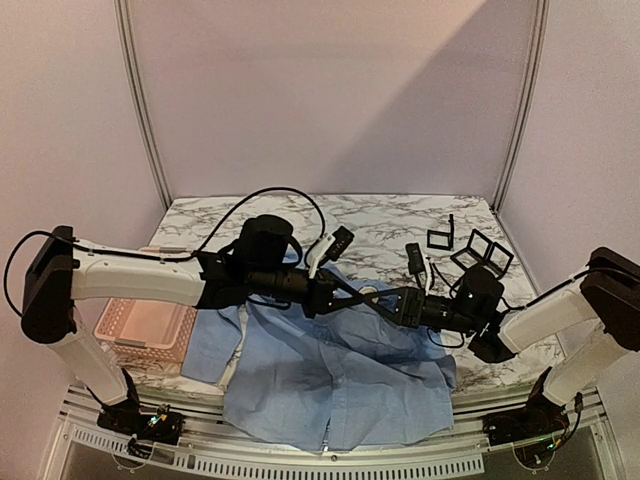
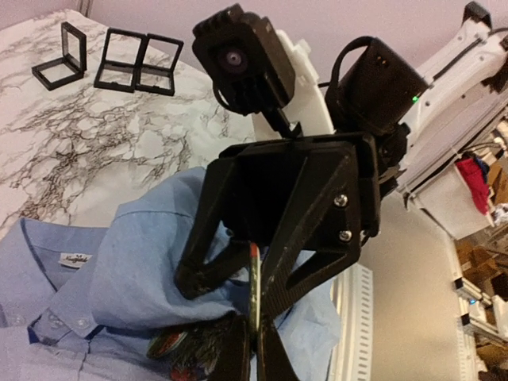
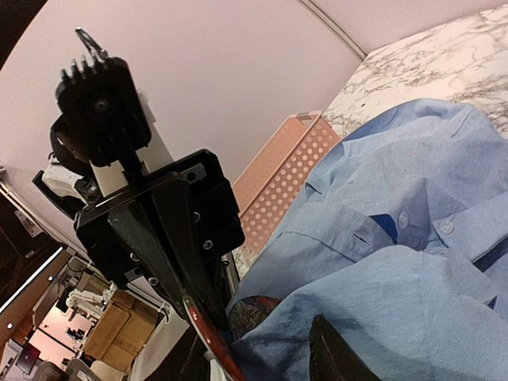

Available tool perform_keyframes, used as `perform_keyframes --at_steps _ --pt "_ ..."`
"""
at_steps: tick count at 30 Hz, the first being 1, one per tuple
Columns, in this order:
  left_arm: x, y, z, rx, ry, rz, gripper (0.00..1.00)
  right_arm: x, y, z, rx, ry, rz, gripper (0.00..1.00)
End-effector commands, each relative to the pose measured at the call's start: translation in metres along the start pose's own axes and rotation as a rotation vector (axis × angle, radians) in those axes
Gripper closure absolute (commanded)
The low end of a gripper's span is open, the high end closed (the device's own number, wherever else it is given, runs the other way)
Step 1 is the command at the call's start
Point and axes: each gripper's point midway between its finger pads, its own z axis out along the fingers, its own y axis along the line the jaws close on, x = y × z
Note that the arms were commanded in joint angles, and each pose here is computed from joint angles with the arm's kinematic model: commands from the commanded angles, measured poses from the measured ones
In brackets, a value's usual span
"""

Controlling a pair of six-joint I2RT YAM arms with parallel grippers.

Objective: Remove the brooch from the garment
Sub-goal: Open the brooch with the flattened clothing, then pass from the left arm to the right

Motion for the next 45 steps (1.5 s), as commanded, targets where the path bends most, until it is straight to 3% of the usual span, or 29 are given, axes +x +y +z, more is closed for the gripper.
perform_keyframes --at_steps 1,11,15,32,45 --pt "-0.003 -0.034 0.008 0.211 -0.044 -0.086 1.00 -0.025 0.023 0.000 -0.045 -0.076 -0.066 0.54" --pt "-0.003 -0.026 0.008 0.223 -0.065 -0.144 1.00 -0.030 0.031 -0.018 -0.030 -0.122 -0.092 0.33" --pt "-0.007 -0.018 0.006 0.217 -0.084 -0.173 1.00 -0.026 0.030 -0.023 -0.030 -0.119 -0.079 0.31" --pt "-0.014 0.002 0.003 0.240 -0.136 -0.281 1.00 -0.013 0.023 -0.027 -0.030 -0.086 -0.042 0.65" --pt "-0.012 0.004 0.004 0.239 -0.136 -0.289 1.00 -0.011 0.022 -0.024 -0.035 -0.074 -0.036 0.83"
